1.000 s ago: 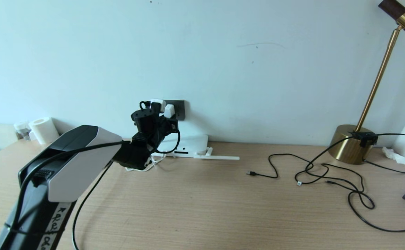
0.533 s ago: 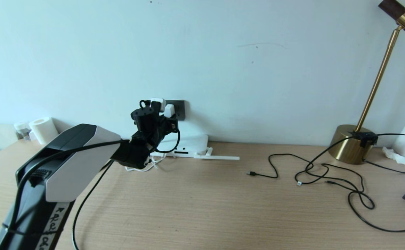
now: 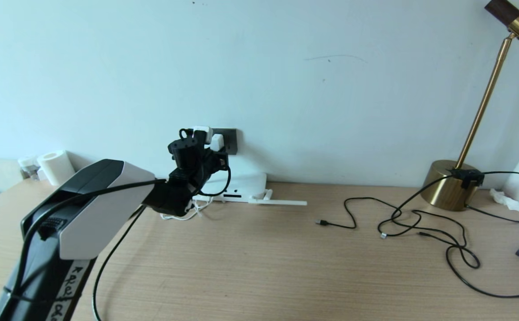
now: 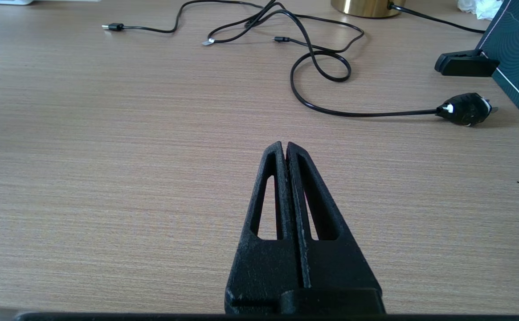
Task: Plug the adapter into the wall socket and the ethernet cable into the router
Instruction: Plug plug into socket
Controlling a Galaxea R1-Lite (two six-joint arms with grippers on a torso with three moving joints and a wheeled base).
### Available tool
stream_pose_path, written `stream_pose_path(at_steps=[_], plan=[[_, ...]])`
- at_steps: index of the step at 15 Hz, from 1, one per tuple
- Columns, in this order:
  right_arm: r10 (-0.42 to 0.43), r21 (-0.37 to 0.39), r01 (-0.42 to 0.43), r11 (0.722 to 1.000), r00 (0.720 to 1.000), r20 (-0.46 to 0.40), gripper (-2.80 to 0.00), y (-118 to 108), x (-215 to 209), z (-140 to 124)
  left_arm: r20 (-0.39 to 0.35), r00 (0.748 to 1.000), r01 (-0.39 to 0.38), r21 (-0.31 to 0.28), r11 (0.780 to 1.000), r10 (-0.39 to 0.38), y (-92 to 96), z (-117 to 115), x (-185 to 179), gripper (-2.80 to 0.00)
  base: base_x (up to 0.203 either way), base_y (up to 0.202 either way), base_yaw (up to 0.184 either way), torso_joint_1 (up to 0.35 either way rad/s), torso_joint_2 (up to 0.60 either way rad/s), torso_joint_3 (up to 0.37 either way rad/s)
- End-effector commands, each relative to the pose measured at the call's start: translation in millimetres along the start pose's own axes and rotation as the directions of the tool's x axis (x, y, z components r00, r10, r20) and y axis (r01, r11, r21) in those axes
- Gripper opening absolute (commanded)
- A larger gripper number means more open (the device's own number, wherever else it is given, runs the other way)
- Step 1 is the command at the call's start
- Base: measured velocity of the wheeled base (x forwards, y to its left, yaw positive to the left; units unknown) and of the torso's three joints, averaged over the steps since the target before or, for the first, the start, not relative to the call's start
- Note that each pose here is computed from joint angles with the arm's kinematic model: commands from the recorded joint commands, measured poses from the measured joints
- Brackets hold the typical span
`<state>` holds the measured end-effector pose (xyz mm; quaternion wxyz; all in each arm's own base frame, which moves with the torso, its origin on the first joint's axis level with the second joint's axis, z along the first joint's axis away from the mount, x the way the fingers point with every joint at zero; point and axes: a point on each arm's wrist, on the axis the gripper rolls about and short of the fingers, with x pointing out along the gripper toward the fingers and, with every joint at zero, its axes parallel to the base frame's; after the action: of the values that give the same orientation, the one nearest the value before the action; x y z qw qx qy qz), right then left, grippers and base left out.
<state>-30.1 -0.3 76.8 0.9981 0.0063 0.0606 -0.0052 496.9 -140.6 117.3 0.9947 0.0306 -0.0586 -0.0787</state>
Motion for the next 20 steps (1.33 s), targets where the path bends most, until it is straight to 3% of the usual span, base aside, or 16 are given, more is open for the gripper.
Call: stream_pose_path(at_steps=[1,5,10,20], plan=[[0.0,0.0,0.0,1.0,1.0,-0.003,-2.8,0,0,0,-0.004,1.0,-0.001,0.001,1.0,0.001,-0.3,-4,1,-2.8,0.0,0.0,0.0,0.0,0.0,0.0],[0.0,0.0,0.0,1.0,1.0,-0.003,-2.8,0,0,0,0.004,1.0,0.0,-0.001,1.0,0.0,-2.7,-7,6,-2.8,0.0,0.0,0.0,0.0,0.0,0.0],[0.0,0.0,0.0,1.0,1.0,-0.002,-2.8,0,0,0,0.011,1.0,0.017,-0.006,1.0,-0.017,-19.0,-3,5,-2.8,0.0,0.0,0.0,0.0,0.0,0.0],[0.0,0.0,0.0,1.0,1.0,-0.003,-2.8,0,0,0,0.011,1.0,0.006,-0.007,1.0,-0.006,-19.6,-1,8,-2.8,0.0,0.0,0.0,0.0,0.0,0.0]])
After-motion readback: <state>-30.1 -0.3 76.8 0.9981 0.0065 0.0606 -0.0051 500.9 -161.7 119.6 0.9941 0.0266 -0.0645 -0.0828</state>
